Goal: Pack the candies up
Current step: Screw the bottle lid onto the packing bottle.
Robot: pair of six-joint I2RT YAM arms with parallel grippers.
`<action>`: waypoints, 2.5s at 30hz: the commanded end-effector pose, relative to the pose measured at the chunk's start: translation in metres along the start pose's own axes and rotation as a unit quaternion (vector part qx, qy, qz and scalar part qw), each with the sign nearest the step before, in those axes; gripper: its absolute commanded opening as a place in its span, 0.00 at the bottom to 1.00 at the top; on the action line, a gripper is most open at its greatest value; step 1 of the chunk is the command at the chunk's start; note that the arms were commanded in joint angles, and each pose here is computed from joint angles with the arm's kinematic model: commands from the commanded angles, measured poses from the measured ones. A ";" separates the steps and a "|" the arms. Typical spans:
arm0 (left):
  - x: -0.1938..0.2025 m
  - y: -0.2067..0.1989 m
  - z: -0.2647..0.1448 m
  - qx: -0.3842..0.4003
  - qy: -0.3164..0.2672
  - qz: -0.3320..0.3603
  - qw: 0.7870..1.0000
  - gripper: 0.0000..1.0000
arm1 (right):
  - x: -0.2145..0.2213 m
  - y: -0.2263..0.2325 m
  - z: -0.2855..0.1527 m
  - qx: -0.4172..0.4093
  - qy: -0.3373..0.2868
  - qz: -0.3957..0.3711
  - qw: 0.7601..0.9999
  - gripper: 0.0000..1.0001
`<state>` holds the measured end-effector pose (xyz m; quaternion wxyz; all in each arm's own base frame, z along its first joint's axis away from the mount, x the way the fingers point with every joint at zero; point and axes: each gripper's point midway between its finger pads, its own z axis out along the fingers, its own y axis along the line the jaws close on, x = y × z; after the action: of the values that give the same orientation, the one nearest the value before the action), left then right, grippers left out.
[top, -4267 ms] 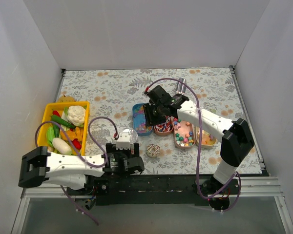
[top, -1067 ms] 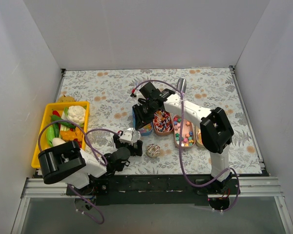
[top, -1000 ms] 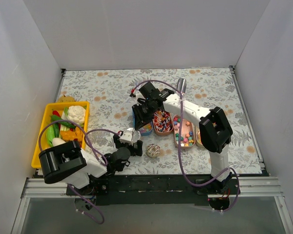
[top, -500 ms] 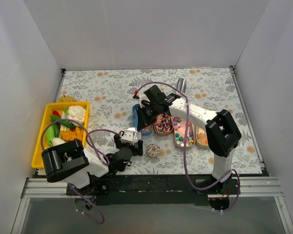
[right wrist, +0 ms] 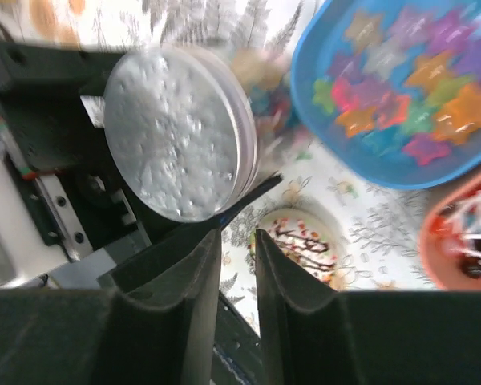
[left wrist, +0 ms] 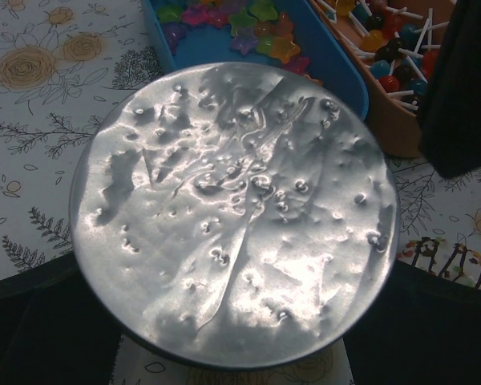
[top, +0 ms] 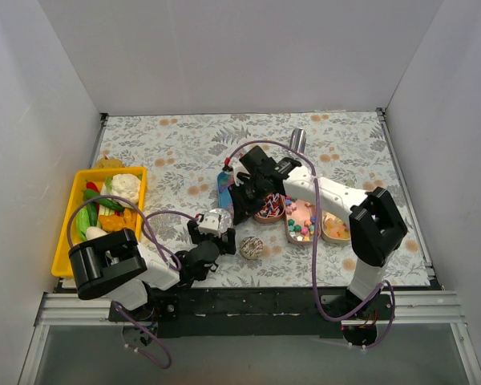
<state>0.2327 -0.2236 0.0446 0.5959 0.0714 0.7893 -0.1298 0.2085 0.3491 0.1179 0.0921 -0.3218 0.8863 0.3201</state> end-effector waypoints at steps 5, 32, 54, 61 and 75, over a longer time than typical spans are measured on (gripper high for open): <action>0.047 0.012 -0.010 0.000 0.088 0.040 0.995 0.77 | -0.096 0.004 -0.044 0.032 -0.108 -0.030 0.993 0.46; 0.057 0.018 -0.008 -0.034 0.097 0.054 0.993 0.77 | -0.006 0.000 0.020 -0.049 0.018 -0.019 0.998 0.23; 0.067 0.016 -0.013 -0.044 0.108 0.063 0.991 0.76 | -0.087 -0.006 -0.025 0.058 -0.108 -0.037 0.992 0.45; 0.066 0.016 -0.015 -0.042 0.106 0.055 0.992 0.76 | -0.078 0.013 0.011 -0.045 -0.043 -0.070 0.996 0.43; 0.066 0.017 -0.016 -0.046 0.107 0.049 0.992 0.76 | -0.035 0.015 0.025 -0.081 0.002 -0.066 0.995 0.17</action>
<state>0.2317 -0.2291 0.0419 0.5966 0.0370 0.7953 -0.1015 0.2517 0.3993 0.1208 0.1128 -0.3683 0.8421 0.3774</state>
